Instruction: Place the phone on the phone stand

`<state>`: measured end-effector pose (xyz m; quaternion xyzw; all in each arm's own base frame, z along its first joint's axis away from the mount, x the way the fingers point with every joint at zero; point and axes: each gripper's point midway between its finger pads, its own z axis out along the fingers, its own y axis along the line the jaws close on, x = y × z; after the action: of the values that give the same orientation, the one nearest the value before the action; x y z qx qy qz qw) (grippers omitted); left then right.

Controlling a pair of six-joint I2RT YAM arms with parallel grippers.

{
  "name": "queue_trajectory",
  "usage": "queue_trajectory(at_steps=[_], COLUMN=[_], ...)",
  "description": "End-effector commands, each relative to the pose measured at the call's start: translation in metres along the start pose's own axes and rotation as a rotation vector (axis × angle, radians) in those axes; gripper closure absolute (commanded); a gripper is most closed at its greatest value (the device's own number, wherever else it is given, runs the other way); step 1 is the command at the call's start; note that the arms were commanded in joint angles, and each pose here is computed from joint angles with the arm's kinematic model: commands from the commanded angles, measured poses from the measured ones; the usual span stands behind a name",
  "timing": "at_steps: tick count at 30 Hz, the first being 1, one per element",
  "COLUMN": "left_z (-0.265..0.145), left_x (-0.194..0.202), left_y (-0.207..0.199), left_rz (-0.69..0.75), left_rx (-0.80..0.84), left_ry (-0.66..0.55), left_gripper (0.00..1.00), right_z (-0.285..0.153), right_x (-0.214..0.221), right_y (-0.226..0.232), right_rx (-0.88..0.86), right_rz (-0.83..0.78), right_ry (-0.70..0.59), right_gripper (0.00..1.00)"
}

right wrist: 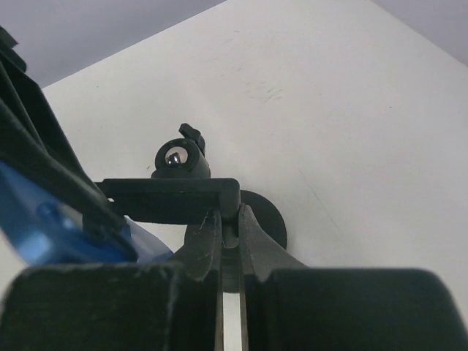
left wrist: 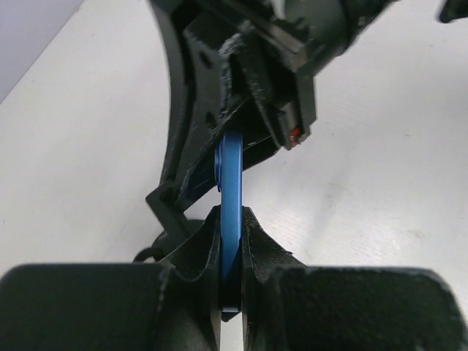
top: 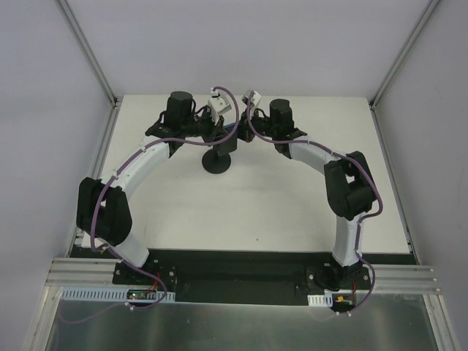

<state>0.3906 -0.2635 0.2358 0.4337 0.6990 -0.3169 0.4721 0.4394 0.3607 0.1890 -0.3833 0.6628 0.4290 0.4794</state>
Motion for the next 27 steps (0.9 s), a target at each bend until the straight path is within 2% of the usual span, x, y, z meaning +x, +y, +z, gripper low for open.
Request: queue_trajectory(at_steps=[1, 3, 6, 7, 9, 10, 17, 22, 26, 27], left_z=[-0.040, -0.047, -0.061, -0.064, -0.070, -0.070, -0.069, -0.071, -0.070, -0.071], left_x=[-0.039, -0.036, -0.030, -0.026, -0.018, -0.016, -0.007, -0.008, -0.007, -0.005], left_y=[0.040, 0.055, 0.078, 0.083, 0.095, 0.099, 0.112, 0.111, 0.114, 0.115], left_rz=[0.076, 0.075, 0.063, 0.043, 0.014, -0.015, -0.055, -0.065, -0.073, -0.081], left_rx=[-0.357, -0.479, -0.663, -0.704, -0.793, -0.820, -0.892, -0.902, -0.909, -0.914], left_ry=[-0.086, -0.105, -0.121, -0.125, -0.115, -0.126, -0.133, -0.146, -0.138, -0.130], left_gripper=[1.00, 1.00, 1.00, 1.00, 1.00, 1.00, 1.00, 1.00, 1.00, 1.00], right_z=[-0.037, -0.036, -0.043, -0.054, -0.051, -0.062, -0.056, -0.053, -0.053, -0.058], right_x=[-0.089, -0.085, -0.085, -0.091, -0.084, -0.087, -0.076, -0.081, -0.084, -0.089], right_y=[-0.036, -0.030, -0.031, -0.036, -0.023, -0.024, 0.020, 0.048, 0.069, 0.068], right_rx=[0.364, 0.406, 0.586, 0.692, 0.759, 0.851, 0.904, 0.862, 0.805, 0.811], right_rz=[-0.092, -0.075, -0.058, -0.047, -0.036, -0.028, 0.020, 0.013, -0.063, -0.080], right_ry=[-0.256, -0.264, -0.297, -0.328, -0.330, -0.352, -0.372, -0.380, -0.429, -0.441], right_gripper=[1.00, 1.00, 1.00, 1.00, 1.00, 1.00, 1.00, 0.99, 0.37, 0.32])
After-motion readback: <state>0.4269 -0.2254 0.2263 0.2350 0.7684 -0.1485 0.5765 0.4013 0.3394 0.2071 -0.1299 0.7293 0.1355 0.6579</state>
